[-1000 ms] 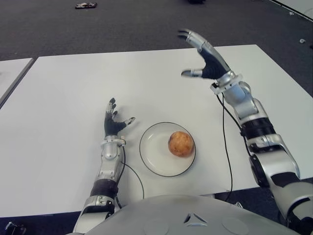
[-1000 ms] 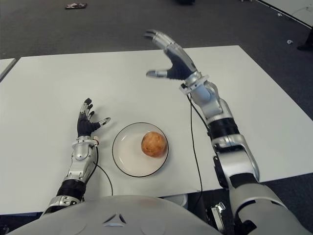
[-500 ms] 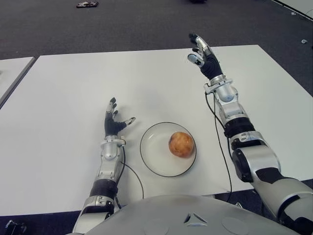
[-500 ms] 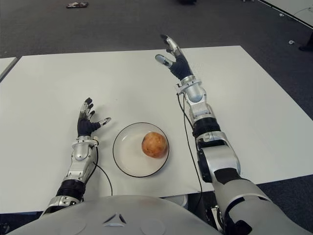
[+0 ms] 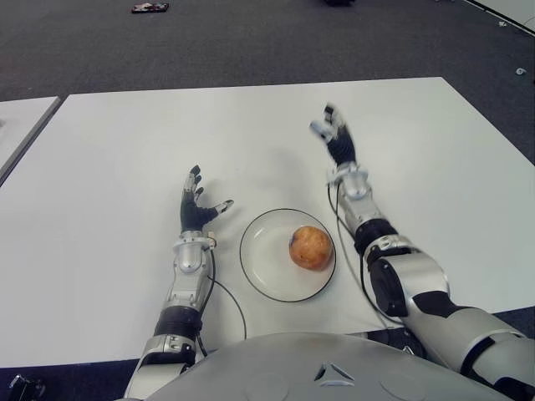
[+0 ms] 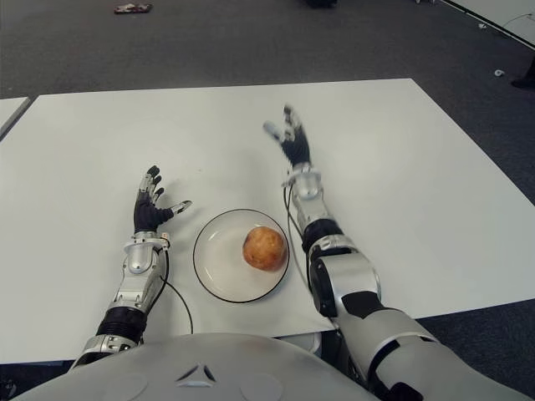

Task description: Put the apples into the plate.

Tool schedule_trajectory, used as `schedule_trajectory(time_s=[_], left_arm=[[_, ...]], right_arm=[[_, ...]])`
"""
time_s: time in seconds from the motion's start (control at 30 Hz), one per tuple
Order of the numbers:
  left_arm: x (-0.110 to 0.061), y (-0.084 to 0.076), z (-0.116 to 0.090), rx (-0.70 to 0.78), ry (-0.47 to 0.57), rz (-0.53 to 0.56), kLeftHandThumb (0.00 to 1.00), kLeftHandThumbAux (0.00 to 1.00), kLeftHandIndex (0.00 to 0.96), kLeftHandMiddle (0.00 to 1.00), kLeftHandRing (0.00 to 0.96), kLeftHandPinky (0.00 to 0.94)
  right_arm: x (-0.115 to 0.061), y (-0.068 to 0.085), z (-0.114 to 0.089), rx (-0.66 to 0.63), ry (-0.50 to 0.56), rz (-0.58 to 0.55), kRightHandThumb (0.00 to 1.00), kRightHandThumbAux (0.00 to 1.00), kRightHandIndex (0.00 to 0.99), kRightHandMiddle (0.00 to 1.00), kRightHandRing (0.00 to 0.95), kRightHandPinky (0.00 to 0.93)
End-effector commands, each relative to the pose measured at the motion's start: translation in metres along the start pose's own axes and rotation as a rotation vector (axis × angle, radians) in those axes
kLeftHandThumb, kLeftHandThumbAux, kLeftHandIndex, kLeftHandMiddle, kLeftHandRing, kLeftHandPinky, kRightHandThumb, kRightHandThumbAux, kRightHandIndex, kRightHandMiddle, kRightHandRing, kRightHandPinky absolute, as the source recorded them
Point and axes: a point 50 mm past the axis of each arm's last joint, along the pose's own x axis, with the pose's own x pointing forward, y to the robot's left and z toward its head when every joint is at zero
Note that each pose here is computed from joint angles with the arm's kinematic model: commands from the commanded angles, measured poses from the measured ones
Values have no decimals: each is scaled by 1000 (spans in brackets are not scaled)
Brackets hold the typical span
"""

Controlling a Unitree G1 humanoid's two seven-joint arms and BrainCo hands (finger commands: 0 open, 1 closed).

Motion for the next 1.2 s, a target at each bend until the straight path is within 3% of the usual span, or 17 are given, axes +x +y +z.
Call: schedule_trajectory(time_s=[0.03, 0.57, 1.0, 1.2], left_arm=[[-2, 1, -3, 12, 18, -3, 0, 472, 0, 22, 16, 31], [-3, 1, -3, 13, 16, -10, 0, 493, 0, 20, 15, 32], [-3, 3, -3, 18, 11, -12, 0, 489, 0, 21, 15, 25], [-4, 6, -2, 23, 5, -10, 0, 487, 0, 20, 15, 29]], right_arm=[[-6, -3, -10, 61, 36, -35, 0, 532, 0, 0, 0, 37], [-36, 4, -36, 140, 65, -86, 1, 703, 0, 39, 72, 127], [-49, 2, -49, 130, 87, -113, 22, 767, 0, 66, 93, 120], [-65, -1, -62, 131, 110, -127, 53, 806, 2, 64, 90, 127]])
